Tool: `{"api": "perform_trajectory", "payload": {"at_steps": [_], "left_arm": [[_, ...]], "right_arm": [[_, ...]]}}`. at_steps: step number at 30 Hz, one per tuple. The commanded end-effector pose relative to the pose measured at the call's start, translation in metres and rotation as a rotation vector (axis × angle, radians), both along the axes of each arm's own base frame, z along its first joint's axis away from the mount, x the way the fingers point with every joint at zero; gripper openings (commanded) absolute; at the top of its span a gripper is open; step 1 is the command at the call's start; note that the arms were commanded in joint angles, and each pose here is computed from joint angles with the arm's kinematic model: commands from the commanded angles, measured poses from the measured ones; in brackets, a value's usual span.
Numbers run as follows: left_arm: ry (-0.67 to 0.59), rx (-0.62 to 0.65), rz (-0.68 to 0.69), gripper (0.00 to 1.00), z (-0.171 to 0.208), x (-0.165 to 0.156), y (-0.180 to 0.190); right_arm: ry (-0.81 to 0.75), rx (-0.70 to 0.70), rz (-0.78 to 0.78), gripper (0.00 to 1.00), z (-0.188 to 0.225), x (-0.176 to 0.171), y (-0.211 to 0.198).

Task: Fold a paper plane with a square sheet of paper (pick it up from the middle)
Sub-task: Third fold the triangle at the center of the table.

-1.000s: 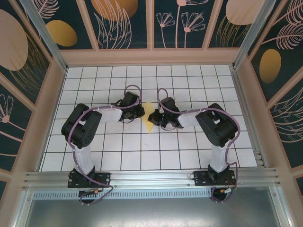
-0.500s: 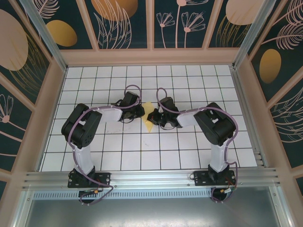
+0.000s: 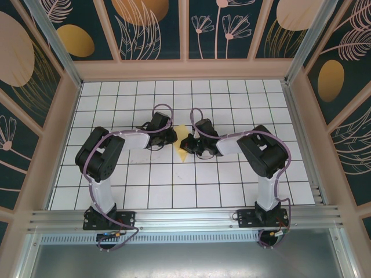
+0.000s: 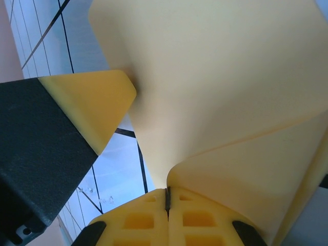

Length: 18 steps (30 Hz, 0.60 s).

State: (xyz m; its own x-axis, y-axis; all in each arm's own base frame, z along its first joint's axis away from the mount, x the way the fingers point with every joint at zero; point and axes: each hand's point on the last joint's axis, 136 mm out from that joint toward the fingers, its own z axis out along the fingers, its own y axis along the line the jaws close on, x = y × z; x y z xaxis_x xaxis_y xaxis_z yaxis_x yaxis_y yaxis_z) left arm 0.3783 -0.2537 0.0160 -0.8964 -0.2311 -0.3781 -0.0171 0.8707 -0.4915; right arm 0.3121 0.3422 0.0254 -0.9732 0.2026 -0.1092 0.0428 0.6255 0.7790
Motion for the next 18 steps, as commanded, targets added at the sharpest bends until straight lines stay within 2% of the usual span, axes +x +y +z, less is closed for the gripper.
{"api": "perform_trajectory", "payload": {"at_steps": [1, 18], "left_arm": [[0.051, 0.036, -0.016, 0.18, -0.017, -0.0078, 0.0046], [0.054, 0.031, -0.021, 0.18, -0.0177, -0.0086, 0.0039]], "right_arm": [[-0.019, 0.003, 0.018, 0.06, 0.0045, 0.0033, 0.0059], [-0.016, 0.005, 0.004, 0.06, 0.0005, 0.009, 0.0081]]}}
